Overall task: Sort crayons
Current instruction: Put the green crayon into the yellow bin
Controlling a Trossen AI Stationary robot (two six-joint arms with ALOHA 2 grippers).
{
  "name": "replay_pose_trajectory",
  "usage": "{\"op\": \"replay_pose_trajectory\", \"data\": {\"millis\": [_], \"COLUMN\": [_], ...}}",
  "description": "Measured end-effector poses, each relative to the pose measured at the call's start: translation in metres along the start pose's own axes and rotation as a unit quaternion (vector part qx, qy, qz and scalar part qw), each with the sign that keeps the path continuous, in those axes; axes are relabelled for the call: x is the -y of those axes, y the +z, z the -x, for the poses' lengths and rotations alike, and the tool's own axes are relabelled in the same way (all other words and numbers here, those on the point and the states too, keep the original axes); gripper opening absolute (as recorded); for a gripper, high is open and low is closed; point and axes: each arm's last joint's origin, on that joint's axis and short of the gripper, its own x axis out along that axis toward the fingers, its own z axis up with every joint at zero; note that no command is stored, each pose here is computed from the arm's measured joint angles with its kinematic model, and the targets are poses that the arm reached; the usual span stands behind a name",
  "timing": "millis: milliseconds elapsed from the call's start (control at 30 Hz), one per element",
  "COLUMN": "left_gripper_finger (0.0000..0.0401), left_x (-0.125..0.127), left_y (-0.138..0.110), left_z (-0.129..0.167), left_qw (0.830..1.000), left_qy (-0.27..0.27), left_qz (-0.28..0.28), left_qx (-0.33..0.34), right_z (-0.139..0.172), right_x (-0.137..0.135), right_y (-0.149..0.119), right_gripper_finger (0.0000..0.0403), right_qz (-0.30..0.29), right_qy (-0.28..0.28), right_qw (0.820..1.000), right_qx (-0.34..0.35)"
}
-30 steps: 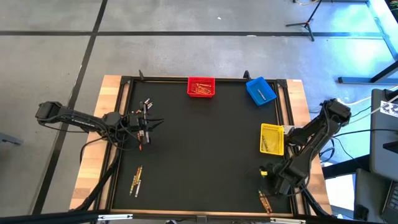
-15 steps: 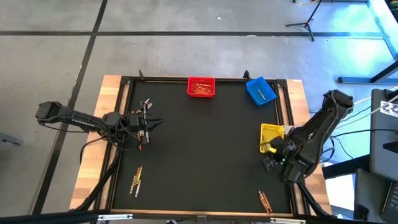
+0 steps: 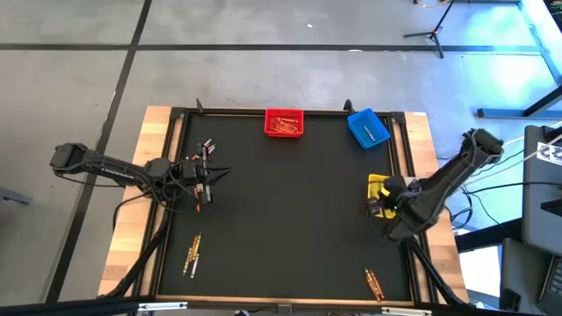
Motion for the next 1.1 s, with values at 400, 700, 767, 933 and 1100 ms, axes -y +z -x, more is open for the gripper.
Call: {"op": "replay_pose_trajectory", "data": {"millis": [400,700,767,933,1100], "left_gripper_finger": [0.0025,0.0025,0.0025,0.0025,0.0025], "left_x": [0.0,0.0,0.0,0.0,0.0], "left_y": [0.0,0.0,0.0,0.0,0.0], "left_z": [0.0,0.0,0.0,0.0,0.0], "left_qw": [1.0,1.0,1.0,1.0,1.0], "left_qy": [0.003,0.003,0.003,0.003,0.003], "left_qz": [0.0,0.001,0.001,0.001,0.001], "left_qx": [0.0,0.0,0.0,-0.001,-0.001], "right_z": [-0.031,-0.05,-0.055,-0.068,-0.08], "right_x": [-0.012,-0.024,-0.027,-0.032,-0.035], "right_y": [0.013,0.021,0.023,0.031,0.037], "right_gripper_finger": [0.0019,0.0019,0.0019,0.0019,0.0019], "right_qz": [0.004,0.023,0.028,0.044,0.071], "right_qy": [-0.08,-0.118,-0.124,-0.135,-0.148], "right_qw": [0.994,0.981,0.978,0.972,0.961], "right_qx": [-0.079,-0.15,-0.166,-0.187,-0.222]}}
